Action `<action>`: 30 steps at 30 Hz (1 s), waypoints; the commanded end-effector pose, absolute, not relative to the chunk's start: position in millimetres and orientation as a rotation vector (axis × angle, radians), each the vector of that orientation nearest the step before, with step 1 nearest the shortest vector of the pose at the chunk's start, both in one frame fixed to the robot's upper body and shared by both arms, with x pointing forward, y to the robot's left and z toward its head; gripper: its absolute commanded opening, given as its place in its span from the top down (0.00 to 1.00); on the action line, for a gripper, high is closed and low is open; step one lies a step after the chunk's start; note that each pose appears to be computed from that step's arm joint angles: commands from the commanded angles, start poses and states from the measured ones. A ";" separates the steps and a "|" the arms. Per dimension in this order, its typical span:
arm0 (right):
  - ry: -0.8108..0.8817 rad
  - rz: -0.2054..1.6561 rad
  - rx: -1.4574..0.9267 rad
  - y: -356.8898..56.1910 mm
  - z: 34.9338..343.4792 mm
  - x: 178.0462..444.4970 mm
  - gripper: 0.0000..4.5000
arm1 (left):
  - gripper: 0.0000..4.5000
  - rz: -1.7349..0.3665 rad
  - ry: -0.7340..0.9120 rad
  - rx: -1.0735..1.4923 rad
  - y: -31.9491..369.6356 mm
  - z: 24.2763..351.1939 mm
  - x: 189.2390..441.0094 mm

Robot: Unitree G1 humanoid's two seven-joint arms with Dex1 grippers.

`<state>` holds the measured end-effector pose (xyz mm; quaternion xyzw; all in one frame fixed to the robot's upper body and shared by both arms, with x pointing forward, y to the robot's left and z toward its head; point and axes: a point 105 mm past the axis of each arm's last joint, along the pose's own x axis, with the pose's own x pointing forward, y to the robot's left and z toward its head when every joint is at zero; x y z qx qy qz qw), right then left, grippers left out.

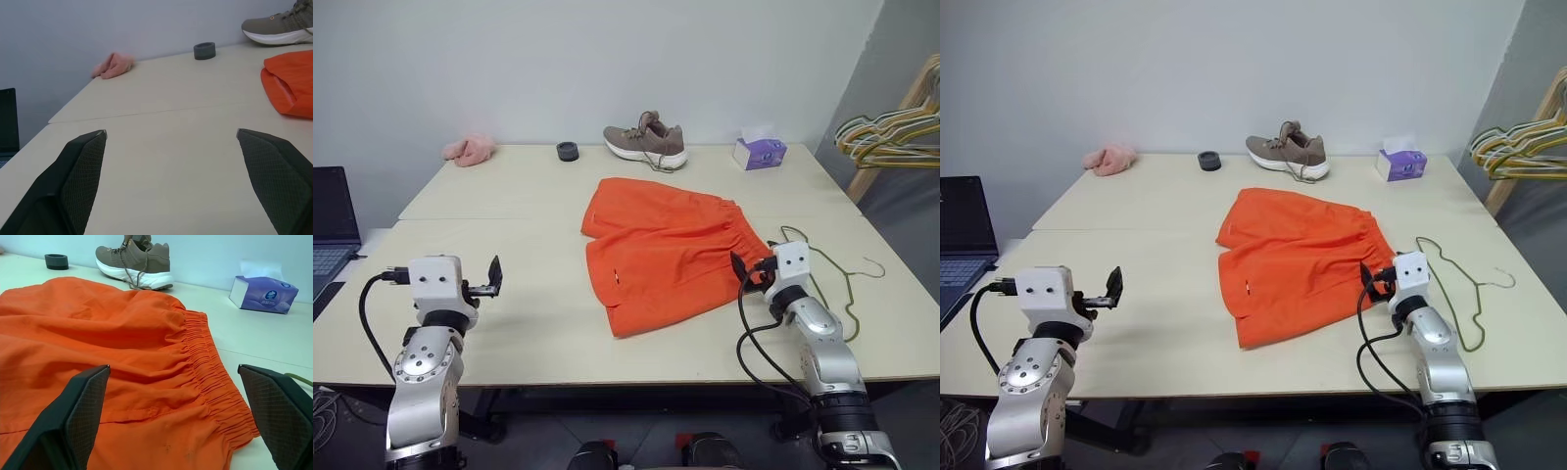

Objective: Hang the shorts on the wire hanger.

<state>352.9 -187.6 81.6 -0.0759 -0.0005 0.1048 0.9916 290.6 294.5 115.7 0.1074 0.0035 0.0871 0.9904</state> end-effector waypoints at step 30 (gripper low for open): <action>-0.052 0.284 -0.166 -178.9 99.0 356.4 0.01 | 0.00 -0.125 -0.066 0.143 244.6 134.4 290.0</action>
